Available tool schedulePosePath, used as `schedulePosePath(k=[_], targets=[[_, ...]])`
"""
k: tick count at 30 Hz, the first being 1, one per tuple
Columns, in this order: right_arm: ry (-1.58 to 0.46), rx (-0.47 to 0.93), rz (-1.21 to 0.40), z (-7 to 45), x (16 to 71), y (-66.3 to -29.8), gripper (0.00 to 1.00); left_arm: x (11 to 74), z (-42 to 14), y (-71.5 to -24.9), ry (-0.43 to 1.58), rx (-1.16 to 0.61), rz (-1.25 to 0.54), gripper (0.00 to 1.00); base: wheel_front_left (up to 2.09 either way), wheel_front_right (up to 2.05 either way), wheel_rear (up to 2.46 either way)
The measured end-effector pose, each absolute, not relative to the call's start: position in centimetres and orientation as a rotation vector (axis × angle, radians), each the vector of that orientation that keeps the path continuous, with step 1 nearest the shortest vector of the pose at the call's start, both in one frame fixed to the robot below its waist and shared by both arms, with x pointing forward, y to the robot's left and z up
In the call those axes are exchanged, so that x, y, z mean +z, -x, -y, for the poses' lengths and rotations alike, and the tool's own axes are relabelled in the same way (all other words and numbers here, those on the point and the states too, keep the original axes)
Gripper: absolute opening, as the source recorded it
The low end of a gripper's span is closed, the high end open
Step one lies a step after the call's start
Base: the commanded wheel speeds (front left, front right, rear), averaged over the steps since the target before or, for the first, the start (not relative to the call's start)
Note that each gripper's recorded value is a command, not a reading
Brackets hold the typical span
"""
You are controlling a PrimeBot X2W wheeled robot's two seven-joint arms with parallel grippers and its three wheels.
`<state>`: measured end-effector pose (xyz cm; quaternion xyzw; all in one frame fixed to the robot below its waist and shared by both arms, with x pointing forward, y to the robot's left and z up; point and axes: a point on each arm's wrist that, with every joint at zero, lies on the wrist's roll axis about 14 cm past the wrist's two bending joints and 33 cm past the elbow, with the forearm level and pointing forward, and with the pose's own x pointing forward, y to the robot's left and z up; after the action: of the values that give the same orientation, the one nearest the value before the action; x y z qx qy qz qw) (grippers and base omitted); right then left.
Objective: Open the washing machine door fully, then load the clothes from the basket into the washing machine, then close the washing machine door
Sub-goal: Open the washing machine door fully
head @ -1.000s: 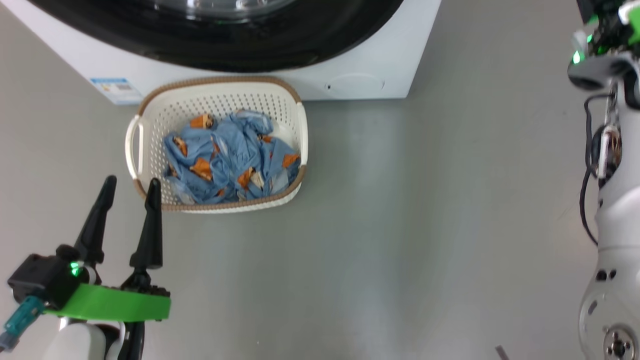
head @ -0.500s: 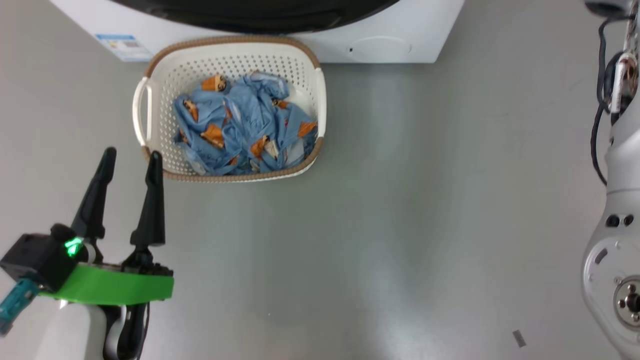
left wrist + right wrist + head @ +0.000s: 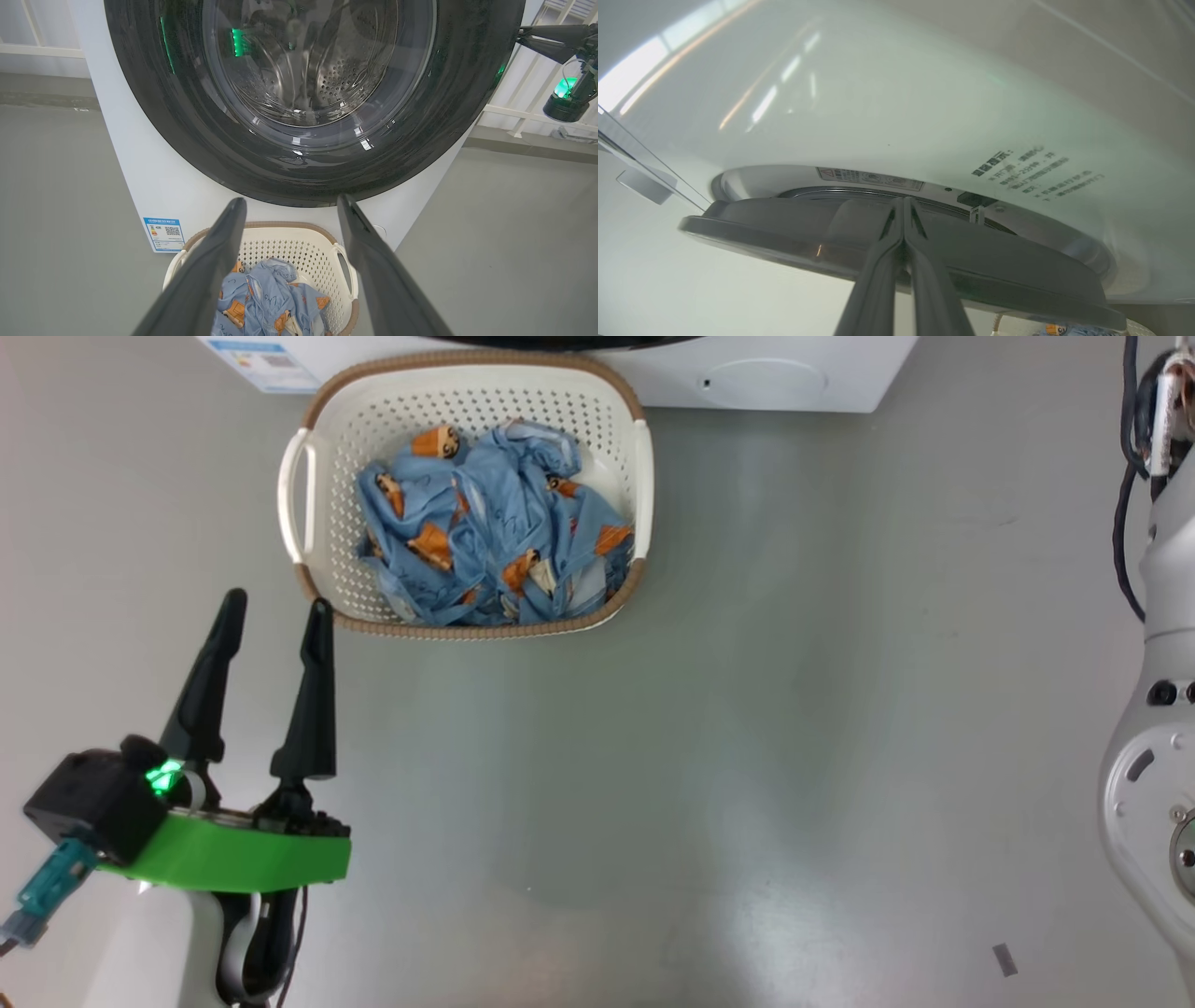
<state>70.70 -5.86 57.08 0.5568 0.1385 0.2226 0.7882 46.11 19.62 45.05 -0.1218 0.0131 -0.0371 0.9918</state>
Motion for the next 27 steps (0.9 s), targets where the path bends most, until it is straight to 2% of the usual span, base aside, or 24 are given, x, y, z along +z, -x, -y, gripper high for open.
schedulePosePath(k=[16,27], targets=[[-1.191,0.485,-0.335,3.3,55.7,-73.0,0.00,44.2,-20.2,-46.8,0.261,-0.047,-0.039,1.00,0.00,0.00,0.00],[-1.121,0.569,-0.450,2.5,55.1,-71.9,0.00,45.0,-20.3,-47.4,0.262,-0.047,-0.008,1.00,0.00,0.00,0.00]])
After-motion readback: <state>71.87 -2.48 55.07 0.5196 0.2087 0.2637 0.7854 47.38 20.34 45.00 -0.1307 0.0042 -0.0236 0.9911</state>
